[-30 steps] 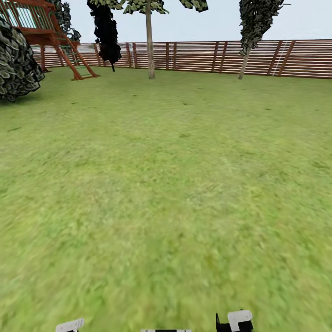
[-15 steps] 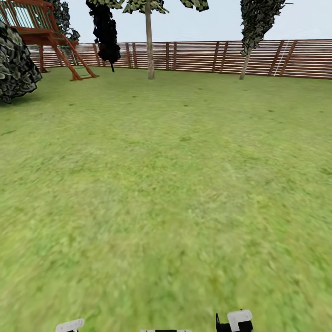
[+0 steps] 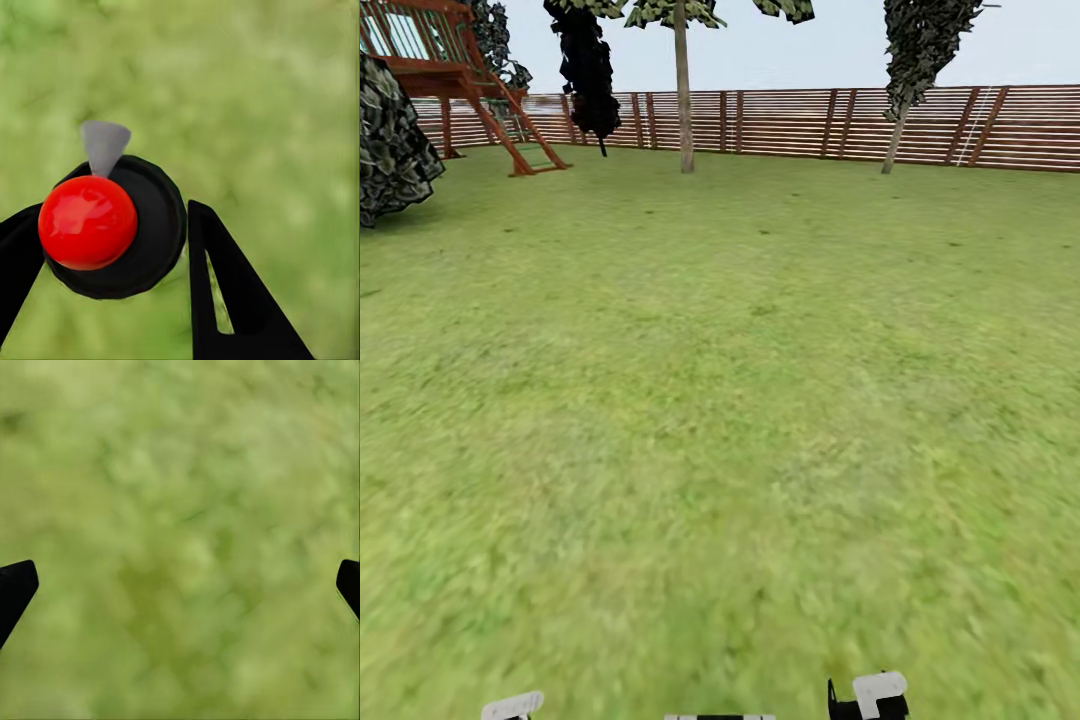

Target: In the garden, pick up the pesticide atomizer on the floor and spray pesticide onto both trees until each tree trunk is fully covered.

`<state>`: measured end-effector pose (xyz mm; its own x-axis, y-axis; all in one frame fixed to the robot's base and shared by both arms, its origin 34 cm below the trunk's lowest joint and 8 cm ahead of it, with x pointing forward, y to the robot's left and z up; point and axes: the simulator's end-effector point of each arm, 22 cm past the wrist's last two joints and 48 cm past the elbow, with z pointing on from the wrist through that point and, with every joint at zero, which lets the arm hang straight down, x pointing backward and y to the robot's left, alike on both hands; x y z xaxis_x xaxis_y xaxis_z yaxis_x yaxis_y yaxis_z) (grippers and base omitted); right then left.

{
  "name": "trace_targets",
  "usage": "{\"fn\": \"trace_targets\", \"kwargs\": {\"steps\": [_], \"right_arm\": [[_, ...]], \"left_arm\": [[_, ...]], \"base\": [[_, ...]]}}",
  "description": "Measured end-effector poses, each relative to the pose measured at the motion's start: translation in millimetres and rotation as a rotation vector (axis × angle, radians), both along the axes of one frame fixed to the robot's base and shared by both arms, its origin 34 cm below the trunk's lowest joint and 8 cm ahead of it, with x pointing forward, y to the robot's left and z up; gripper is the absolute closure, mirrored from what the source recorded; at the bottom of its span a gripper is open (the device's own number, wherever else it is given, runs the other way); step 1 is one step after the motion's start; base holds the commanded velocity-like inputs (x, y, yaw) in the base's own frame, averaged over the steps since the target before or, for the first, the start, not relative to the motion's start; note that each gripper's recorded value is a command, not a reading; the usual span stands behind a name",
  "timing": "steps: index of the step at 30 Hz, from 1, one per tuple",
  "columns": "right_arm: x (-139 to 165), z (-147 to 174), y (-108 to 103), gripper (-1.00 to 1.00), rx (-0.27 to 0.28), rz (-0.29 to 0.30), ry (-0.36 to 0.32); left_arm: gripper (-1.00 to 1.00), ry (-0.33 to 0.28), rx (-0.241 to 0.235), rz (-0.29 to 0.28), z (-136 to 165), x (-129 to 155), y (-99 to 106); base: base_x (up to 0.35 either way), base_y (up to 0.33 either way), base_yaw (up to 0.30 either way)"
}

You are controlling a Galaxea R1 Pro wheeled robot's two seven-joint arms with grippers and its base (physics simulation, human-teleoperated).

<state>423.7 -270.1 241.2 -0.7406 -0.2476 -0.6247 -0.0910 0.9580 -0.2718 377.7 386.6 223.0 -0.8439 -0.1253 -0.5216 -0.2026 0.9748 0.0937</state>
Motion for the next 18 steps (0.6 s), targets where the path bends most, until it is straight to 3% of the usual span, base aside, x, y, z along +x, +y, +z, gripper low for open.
{"fn": "trace_targets", "kwargs": {"steps": [18], "right_arm": [[0.0,0.0,0.0,-1.00,0.000,0.000,0.000]], "left_arm": [[1.00,0.000,0.000,0.000,-0.1,0.0,-0.2]], "base": [[0.336,0.000,0.000]]}}
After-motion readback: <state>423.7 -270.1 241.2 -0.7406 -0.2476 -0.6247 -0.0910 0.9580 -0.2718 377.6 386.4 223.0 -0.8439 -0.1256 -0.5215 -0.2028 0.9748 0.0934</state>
